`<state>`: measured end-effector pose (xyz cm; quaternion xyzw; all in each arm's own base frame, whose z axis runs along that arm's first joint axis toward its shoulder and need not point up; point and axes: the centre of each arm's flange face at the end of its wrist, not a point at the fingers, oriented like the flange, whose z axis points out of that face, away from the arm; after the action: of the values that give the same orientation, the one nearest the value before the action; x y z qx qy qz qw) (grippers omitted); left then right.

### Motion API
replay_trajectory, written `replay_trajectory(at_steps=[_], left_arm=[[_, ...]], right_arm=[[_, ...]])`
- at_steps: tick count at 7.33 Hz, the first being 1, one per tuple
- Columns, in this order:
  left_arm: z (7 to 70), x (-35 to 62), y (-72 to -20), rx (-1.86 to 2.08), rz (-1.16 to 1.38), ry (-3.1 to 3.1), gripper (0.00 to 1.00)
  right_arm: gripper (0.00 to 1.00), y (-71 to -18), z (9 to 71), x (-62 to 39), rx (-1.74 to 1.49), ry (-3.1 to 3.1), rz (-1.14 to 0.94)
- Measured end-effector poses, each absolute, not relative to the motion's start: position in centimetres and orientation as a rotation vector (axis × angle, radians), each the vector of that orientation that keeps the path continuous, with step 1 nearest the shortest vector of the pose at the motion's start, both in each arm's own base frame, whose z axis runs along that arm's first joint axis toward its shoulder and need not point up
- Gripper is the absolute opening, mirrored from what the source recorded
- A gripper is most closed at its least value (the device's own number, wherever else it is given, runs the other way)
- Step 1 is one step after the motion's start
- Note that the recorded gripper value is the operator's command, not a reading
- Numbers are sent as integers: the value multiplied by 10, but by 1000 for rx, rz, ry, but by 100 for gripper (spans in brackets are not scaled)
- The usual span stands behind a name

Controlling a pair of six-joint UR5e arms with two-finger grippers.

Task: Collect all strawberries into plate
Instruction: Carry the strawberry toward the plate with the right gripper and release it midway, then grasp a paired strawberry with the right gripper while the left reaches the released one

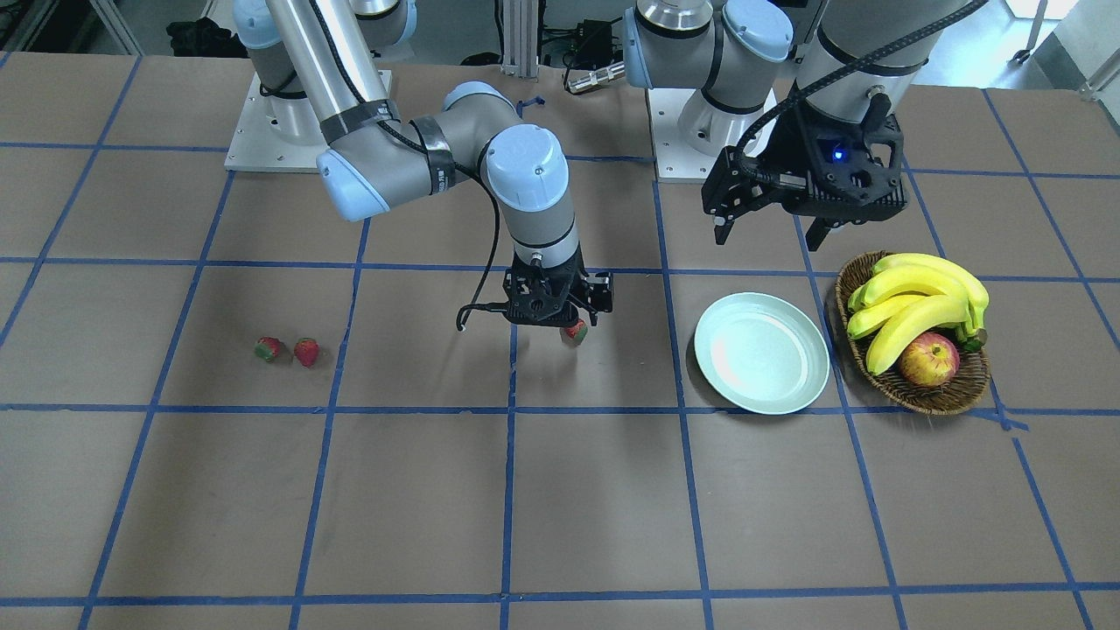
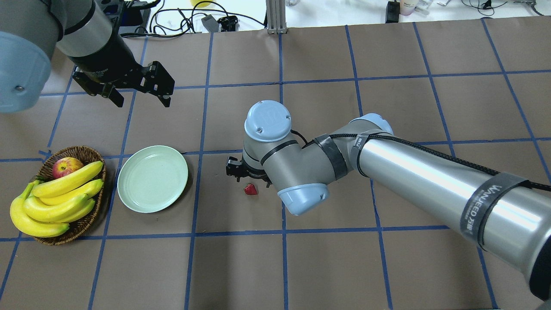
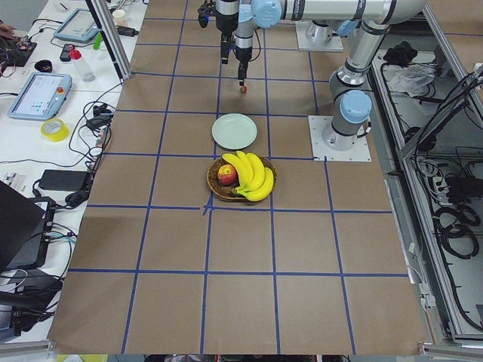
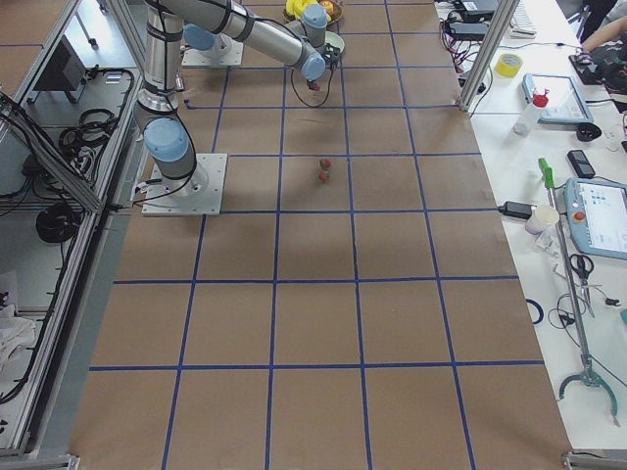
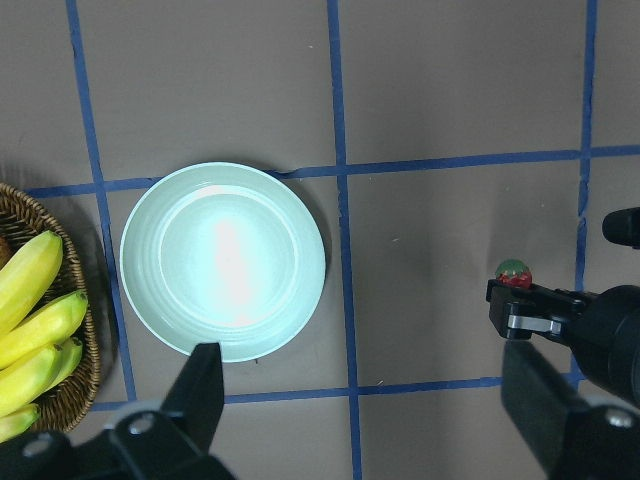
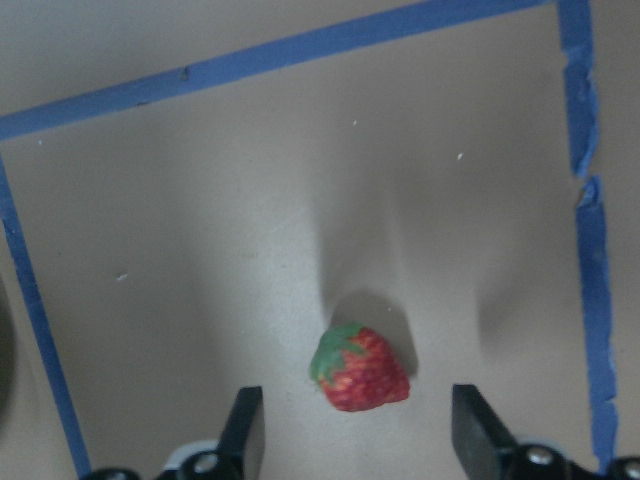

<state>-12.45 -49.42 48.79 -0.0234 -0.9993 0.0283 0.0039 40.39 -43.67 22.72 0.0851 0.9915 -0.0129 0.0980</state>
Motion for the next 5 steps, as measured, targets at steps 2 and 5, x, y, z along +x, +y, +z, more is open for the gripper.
replay_trajectory(at_steps=[2, 5], left_arm=[[487, -124, -494, -73, 84, -3131, 100], [467, -130, -491, -25, 44, -3121, 100]], right_arm=[[100, -462, 263, 353, 259, 2957, -149], [94, -476, 292, 243, 143, 3163, -175]])
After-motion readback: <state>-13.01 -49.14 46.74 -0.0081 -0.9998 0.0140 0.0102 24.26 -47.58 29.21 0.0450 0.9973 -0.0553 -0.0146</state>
